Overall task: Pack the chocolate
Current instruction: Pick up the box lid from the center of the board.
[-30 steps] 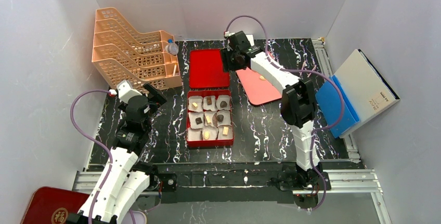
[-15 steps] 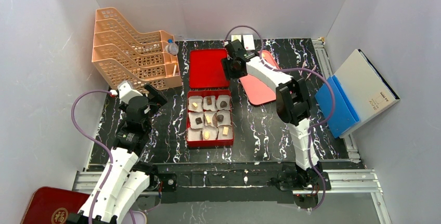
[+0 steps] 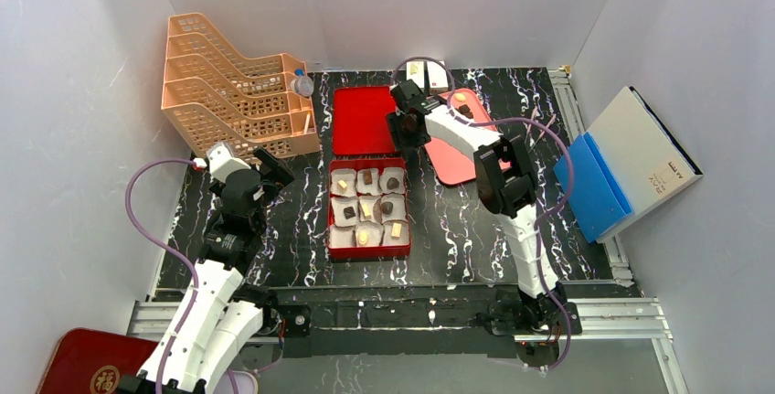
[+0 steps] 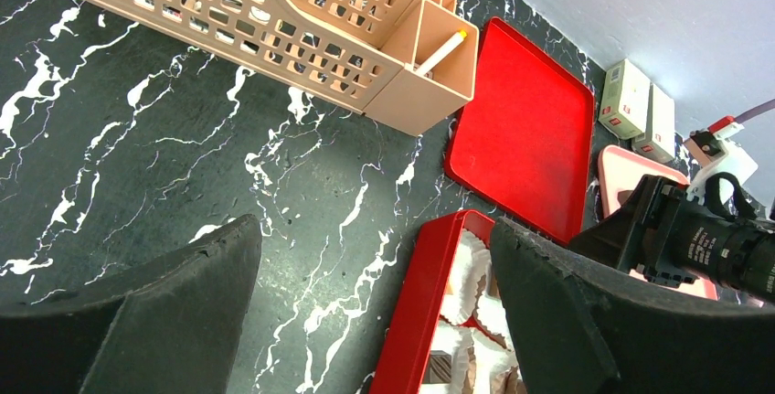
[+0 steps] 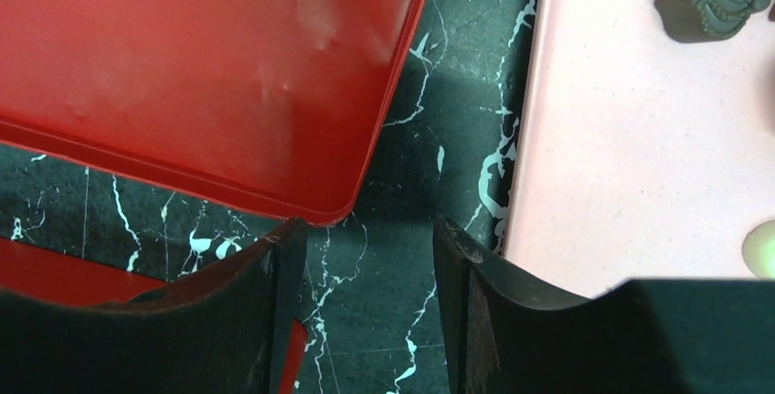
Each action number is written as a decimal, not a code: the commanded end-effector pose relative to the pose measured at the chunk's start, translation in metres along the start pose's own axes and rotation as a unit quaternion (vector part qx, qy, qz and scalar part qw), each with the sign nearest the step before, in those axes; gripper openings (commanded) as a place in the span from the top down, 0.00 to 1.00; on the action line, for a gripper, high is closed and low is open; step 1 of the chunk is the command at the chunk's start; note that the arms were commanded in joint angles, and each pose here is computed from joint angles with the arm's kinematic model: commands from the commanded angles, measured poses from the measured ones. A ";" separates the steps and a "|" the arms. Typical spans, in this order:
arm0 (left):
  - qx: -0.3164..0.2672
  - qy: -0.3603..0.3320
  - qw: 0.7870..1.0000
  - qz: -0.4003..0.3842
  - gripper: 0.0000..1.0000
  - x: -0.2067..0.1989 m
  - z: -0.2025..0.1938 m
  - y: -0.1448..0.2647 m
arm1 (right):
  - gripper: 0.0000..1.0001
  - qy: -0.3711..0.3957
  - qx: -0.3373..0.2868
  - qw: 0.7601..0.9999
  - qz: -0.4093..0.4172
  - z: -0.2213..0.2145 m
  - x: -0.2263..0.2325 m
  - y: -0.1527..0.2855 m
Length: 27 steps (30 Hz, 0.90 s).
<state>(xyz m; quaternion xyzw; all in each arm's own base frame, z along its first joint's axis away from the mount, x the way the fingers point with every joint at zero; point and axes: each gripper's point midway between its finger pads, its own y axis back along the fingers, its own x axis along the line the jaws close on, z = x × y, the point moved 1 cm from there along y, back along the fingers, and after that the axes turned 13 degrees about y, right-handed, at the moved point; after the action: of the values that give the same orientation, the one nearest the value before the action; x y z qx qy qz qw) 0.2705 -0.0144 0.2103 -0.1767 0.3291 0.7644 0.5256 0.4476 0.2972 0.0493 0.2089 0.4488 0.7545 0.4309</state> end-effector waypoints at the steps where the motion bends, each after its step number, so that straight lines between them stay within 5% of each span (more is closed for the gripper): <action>1: -0.007 -0.001 1.000 0.002 0.07 0.002 0.002 -0.002 | 0.39 0.001 -0.031 1.000 -0.006 0.025 0.000 0.003; 22: -0.007 -0.019 1.000 0.007 0.08 0.007 -0.001 -0.004 | 0.42 0.005 -0.002 1.000 -0.007 0.009 0.002 -0.030; 27: -0.010 -0.021 1.000 0.011 0.08 0.011 -0.001 -0.002 | 0.55 0.005 0.013 1.000 -0.004 -0.001 0.003 -0.034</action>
<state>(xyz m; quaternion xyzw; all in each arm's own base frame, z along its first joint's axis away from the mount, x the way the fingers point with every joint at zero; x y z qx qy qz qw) 0.2714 -0.0141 0.2031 -0.1625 0.3233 0.7671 0.5298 0.4663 0.3099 0.0384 0.2049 0.4404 0.7591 0.4335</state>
